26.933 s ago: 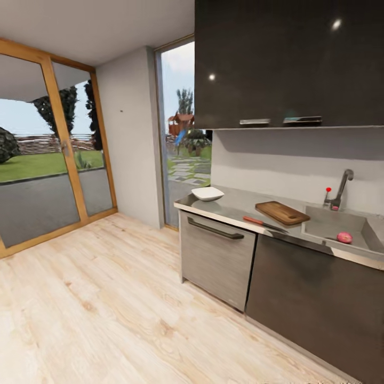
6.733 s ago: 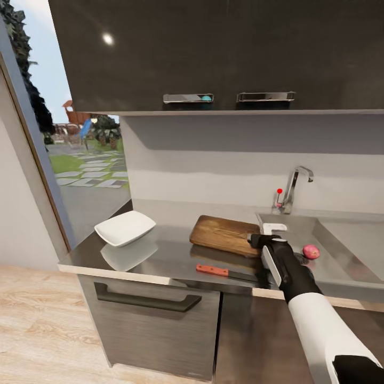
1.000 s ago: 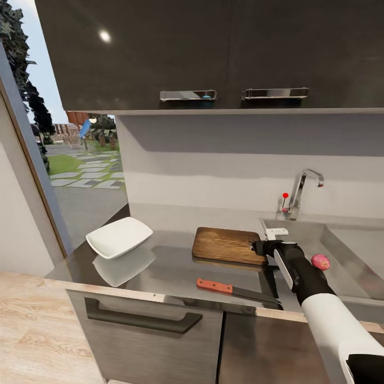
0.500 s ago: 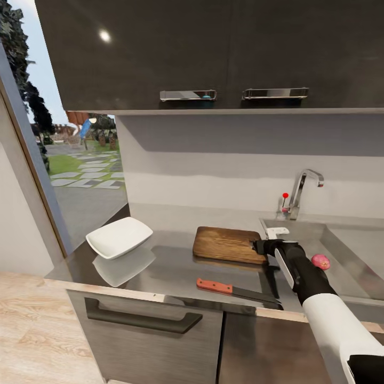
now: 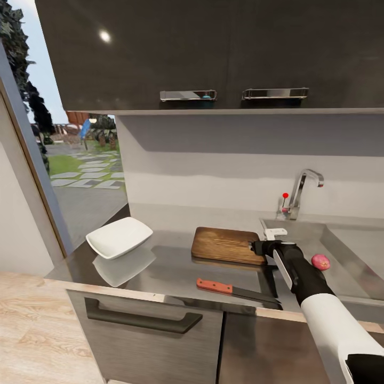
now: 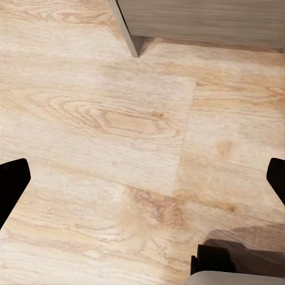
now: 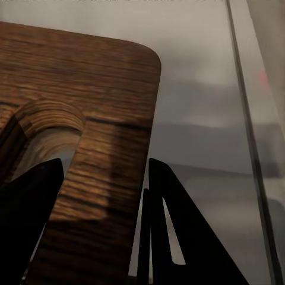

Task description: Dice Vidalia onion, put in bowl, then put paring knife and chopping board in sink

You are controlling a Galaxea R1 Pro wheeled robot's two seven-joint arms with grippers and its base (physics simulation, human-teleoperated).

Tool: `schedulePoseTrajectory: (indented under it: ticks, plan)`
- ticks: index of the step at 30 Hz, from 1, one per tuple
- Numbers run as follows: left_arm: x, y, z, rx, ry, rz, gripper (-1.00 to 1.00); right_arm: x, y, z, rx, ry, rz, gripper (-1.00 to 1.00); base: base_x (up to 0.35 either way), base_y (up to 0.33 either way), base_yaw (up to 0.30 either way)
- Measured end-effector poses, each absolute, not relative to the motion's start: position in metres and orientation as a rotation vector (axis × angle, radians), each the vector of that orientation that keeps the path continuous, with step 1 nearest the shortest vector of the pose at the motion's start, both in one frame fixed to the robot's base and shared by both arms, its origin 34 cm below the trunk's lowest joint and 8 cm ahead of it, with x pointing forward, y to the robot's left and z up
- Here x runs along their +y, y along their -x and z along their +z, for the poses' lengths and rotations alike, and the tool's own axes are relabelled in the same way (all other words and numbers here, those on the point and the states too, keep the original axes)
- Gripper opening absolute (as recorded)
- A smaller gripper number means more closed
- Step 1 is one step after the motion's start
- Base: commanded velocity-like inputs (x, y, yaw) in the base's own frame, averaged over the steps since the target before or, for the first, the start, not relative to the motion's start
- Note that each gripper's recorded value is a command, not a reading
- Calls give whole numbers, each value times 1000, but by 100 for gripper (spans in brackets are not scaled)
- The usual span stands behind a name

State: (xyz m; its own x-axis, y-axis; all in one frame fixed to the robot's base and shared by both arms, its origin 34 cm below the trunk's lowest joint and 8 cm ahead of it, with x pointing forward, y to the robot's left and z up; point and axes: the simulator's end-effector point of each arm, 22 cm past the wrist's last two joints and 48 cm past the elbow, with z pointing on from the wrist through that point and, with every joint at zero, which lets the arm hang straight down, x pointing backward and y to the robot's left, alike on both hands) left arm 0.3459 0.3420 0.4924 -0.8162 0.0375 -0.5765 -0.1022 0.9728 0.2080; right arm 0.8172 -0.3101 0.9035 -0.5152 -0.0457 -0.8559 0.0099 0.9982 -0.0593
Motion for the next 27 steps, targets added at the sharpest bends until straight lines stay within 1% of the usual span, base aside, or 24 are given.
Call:
schedulePoseTrajectory:
  ticks: [8,9,27]
  plan:
    - [342,-346,492,2508,45,306,100,-310,-817,903,2112,20,-62,-100,0,0,0]
    - [342,-346,492,2508,45,306,100,-310,-817,903,2112,20,-62,100,0,0,0]
    - [342,-346,492,2508,45,306,100,-314,-816,901,2117,23,-80,100,0,0,0]
